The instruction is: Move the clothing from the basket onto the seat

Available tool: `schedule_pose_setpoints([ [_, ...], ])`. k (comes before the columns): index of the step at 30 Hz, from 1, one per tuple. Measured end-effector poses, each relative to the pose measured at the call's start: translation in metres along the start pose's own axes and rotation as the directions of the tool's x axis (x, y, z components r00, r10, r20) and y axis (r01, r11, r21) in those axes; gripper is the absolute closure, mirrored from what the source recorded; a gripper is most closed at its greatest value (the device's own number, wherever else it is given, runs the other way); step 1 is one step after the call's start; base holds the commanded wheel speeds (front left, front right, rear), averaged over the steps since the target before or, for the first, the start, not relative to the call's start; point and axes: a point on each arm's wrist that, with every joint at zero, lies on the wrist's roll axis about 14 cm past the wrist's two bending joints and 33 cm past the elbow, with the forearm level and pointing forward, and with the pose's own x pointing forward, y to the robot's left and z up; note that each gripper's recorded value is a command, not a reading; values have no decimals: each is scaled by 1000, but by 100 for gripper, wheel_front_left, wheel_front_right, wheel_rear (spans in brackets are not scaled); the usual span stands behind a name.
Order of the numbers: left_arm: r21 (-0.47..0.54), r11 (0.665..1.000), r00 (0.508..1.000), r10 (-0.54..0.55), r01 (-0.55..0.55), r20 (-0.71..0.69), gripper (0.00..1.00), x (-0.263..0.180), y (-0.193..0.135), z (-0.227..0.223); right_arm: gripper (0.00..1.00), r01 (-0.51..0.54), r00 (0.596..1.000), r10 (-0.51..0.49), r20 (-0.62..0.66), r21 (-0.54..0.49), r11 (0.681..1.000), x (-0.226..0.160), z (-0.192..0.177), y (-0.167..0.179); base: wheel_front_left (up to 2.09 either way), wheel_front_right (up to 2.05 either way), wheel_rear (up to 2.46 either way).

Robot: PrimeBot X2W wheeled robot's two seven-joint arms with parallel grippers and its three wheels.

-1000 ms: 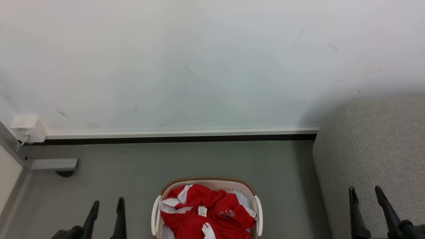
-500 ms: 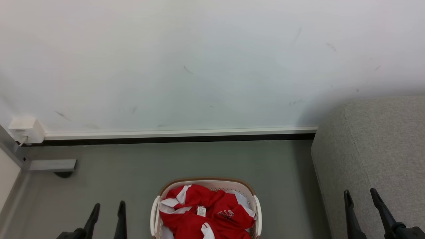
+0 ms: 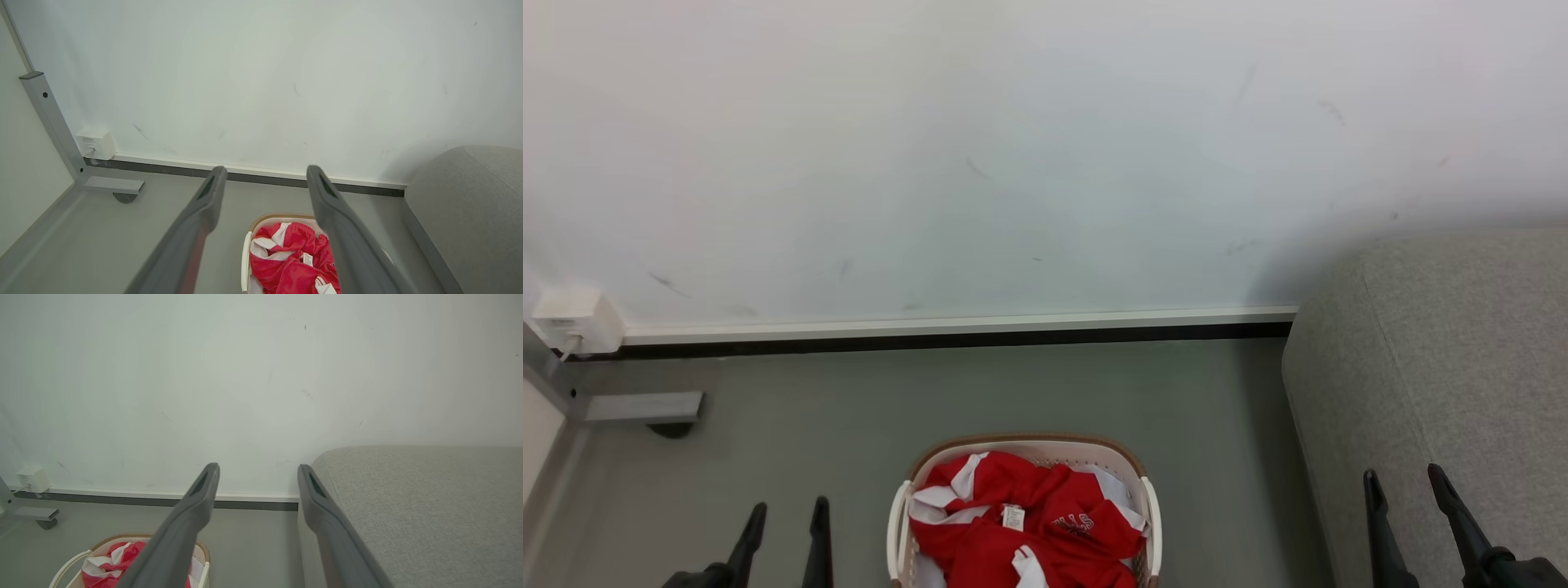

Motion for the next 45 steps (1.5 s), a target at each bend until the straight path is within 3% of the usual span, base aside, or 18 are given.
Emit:
schedule_pose_setpoints([
  [5,12,999,999,-32,32,-31,0,4,-10,-10,0,5,1000,-5,-4,2,1000,1,-2,-1,0,0,0],
  [11,36,989,986,-142,146,-82,0,30,-37,-25,0,-6,1000,6,-2,10,1000,17,-2,1,0,0,0],
  [19,51,939,926,-324,339,-195,0,83,-83,-67,0,-3,1000,3,5,-2,1000,57,-8,-7,0,0,0],
  [27,27,871,803,-440,491,-401,0,118,-108,-155,0,11,1000,-11,-29,-11,1000,91,-35,-20,0,0,0],
  [31,-46,852,687,-451,521,-569,0,109,-114,-219,0,22,998,-23,-63,-16,1000,101,-55,-29,0,0,0],
  [42,-155,848,472,-423,507,-774,0,91,-110,-320,0,51,985,-54,-163,-24,998,111,-107,-47,0,0,0],
  [45,-164,850,440,-413,501,-797,0,89,-106,-334,0,54,984,-58,-170,-24,998,113,-113,-49,0,0,0],
])
